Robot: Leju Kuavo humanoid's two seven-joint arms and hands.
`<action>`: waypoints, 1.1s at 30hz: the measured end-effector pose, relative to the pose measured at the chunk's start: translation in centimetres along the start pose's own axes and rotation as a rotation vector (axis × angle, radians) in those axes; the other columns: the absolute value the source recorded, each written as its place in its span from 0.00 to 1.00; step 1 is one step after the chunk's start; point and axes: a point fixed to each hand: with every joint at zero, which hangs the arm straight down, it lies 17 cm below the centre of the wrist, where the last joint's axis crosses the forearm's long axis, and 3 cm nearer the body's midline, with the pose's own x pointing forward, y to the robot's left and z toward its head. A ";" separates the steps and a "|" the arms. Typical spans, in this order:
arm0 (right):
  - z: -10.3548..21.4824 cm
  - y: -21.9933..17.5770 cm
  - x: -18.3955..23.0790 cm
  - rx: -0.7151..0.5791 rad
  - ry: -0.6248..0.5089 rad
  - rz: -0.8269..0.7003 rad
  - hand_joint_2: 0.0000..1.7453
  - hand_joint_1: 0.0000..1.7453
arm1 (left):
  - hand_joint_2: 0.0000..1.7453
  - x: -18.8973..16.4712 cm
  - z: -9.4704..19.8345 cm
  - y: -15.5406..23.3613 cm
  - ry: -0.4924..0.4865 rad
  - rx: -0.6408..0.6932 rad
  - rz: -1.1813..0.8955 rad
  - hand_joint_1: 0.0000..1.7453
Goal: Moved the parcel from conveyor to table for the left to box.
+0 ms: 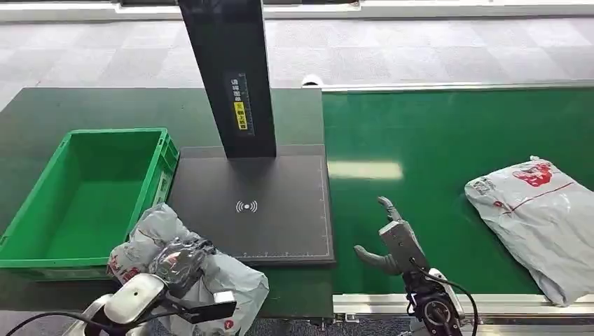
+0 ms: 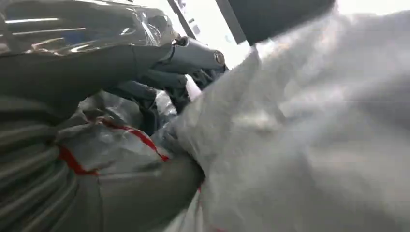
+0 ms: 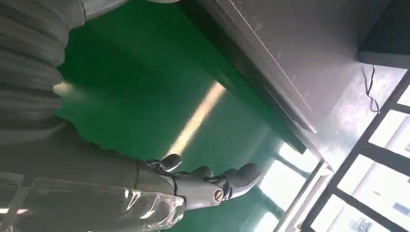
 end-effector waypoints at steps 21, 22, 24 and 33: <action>-0.2 0.0 0.0 0.009 -0.017 -0.020 1.00 0.00 | 1.00 6.7 -0.7 5.0 -0.333 0.212 0.216 1.00; -0.2 0.0 0.1 0.013 -0.017 -0.022 1.00 0.00 | 1.00 7.7 -0.3 6.8 -0.378 0.273 0.257 1.00; -0.2 -0.1 0.1 0.014 -0.019 -0.027 1.00 0.00 | 1.00 8.7 0.4 10.5 -0.422 0.390 0.308 1.00; 0.0 -1.0 0.0 -0.002 -0.022 -0.047 1.00 0.00 | 1.00 6.7 5.2 23.0 -0.423 0.945 0.264 1.00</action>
